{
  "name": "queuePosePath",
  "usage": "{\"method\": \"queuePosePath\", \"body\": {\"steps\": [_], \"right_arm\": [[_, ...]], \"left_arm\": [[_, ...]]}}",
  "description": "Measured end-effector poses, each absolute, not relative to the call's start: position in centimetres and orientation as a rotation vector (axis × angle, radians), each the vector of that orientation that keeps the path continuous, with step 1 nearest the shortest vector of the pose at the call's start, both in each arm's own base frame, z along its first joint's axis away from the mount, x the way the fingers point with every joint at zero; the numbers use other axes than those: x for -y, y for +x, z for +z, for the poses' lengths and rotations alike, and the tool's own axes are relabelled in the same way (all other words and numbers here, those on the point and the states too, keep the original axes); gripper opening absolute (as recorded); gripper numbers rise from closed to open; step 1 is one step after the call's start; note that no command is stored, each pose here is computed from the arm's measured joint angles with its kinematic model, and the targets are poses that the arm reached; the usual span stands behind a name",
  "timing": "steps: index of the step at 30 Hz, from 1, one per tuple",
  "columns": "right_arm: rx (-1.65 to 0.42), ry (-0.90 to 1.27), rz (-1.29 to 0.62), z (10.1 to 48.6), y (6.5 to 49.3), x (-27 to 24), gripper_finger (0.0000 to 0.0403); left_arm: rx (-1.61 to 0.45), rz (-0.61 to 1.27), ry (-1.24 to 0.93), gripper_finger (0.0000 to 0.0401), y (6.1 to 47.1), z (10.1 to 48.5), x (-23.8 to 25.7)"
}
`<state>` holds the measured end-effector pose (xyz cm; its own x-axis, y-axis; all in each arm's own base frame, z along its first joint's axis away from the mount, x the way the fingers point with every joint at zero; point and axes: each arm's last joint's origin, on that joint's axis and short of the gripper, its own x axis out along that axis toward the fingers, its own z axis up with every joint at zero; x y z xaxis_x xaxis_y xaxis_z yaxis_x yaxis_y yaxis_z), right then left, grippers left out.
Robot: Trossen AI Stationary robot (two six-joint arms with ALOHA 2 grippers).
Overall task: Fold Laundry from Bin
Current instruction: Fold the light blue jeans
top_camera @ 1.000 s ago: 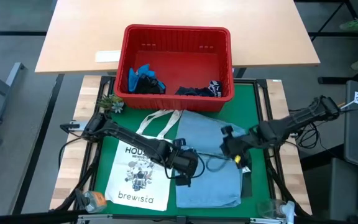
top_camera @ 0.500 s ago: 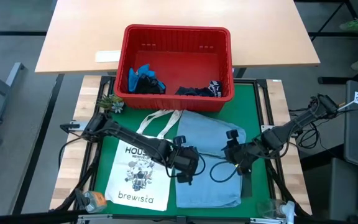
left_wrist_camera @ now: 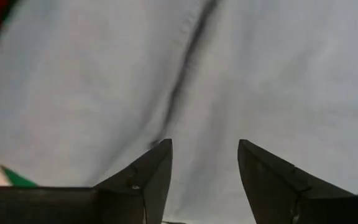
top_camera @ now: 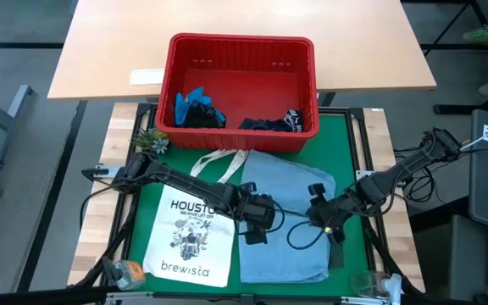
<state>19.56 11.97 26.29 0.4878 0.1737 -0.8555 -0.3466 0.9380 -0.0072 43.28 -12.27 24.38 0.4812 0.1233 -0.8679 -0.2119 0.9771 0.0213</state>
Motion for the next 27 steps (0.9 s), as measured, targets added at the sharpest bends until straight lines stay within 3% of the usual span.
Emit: {"method": "queuePosePath", "body": {"steps": [13,27], "right_arm": [[-0.835,-0.164,0.635,27.2,17.9,-17.4,0.0161],[-0.818,-0.288,0.711,24.4,16.3,-22.8,0.0161]], "left_arm": [[-1.1,0.06,-0.122,0.0181,42.5,24.3,14.7],[-1.096,0.06,-0.113,0.0181,42.3,24.3,15.2]]}}
